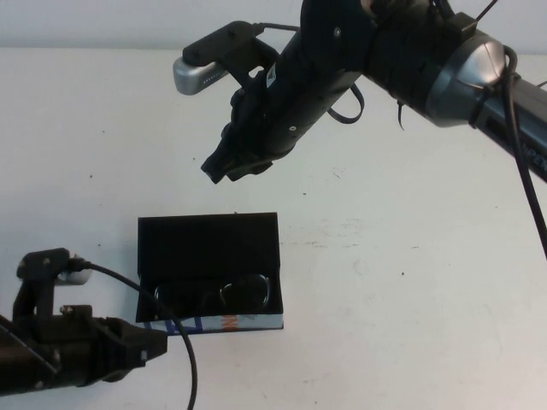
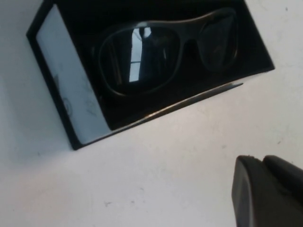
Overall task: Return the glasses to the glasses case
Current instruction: Close the glasses case
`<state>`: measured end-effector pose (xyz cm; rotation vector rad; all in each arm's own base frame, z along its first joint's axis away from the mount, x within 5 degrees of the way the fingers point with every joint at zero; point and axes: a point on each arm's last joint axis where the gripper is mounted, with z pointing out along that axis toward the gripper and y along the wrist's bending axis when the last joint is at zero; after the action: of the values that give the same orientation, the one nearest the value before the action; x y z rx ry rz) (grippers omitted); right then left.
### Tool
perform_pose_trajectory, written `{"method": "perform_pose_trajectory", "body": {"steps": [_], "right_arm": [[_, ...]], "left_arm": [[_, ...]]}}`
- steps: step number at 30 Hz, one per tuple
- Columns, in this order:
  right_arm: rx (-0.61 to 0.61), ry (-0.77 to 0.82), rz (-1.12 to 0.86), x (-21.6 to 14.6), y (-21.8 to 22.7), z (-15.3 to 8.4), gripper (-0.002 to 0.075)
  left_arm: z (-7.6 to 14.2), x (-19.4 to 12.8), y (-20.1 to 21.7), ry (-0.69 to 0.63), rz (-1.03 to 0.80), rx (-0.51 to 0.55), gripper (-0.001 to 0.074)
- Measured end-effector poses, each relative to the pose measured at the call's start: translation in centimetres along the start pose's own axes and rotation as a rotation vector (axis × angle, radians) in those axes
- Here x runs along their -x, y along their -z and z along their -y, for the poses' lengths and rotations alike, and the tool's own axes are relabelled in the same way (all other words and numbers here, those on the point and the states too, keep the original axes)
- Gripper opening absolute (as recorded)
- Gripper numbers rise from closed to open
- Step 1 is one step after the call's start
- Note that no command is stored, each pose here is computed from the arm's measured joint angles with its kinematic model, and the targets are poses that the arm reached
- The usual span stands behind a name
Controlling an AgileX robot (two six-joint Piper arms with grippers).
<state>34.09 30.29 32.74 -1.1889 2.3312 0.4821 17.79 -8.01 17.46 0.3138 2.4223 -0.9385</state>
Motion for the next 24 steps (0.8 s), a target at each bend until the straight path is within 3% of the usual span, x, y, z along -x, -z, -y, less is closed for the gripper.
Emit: {"method": "perform_pose_trajectory", "body": {"steps": [13, 24], "right_arm": [[-0.014, -0.111, 0.018, -0.4, -3.7, 2.6, -0.0011], [-0.008, -0.165, 0.053, -0.3, -7.7, 4.3, -0.0011]], "left_arm": [[-3.4, -1.4, -4.7, 0.006, -0.102, -0.048, -0.0001], [-3.8, -0.6, -5.4, -0.07, -0.094, -0.069, -0.0001]]}}
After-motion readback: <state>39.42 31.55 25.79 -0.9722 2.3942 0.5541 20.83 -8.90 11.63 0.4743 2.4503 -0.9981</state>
